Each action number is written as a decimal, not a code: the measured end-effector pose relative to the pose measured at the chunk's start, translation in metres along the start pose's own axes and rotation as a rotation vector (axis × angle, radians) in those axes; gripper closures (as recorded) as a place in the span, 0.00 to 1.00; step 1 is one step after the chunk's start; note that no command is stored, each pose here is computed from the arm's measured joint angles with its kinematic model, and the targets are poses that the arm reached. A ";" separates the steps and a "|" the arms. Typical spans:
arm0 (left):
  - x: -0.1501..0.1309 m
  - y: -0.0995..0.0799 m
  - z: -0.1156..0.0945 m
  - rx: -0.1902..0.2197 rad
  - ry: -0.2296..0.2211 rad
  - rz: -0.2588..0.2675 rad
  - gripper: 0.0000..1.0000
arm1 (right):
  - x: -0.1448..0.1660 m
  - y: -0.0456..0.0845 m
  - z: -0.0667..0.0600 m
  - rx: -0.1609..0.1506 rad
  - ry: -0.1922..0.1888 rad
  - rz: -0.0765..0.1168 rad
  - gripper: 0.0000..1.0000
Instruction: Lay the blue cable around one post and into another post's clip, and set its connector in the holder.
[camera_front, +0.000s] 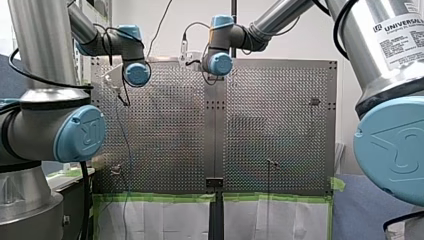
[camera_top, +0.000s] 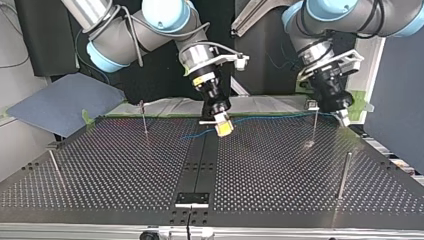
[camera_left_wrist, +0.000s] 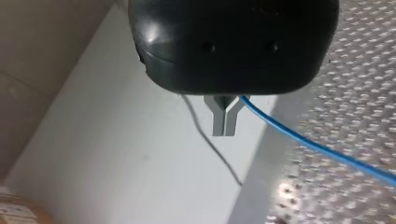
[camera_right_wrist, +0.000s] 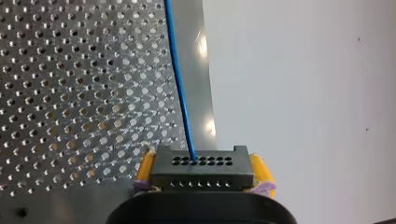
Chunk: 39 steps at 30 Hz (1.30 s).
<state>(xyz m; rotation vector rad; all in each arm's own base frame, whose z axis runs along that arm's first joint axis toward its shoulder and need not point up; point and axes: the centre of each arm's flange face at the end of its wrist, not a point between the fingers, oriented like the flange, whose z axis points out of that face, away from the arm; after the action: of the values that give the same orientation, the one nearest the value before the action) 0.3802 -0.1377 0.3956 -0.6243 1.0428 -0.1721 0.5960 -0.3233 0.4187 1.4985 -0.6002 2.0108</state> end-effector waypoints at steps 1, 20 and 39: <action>-0.004 0.001 0.003 0.002 -0.002 -0.002 1.00 | 0.001 0.000 0.000 0.003 0.000 0.000 1.00; -0.029 0.024 0.077 -0.001 0.035 0.024 1.00 | 0.019 -0.008 0.021 0.067 0.027 0.022 1.00; -0.057 0.063 0.175 -0.051 -0.069 0.030 1.00 | -0.006 -0.012 0.052 0.077 0.007 0.028 1.00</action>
<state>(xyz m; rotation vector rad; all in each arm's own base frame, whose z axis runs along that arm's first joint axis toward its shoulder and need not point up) 0.4896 0.0072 0.4640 -0.6563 0.9915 -0.0974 0.6421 -0.3493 0.4276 1.5350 -0.5494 2.0811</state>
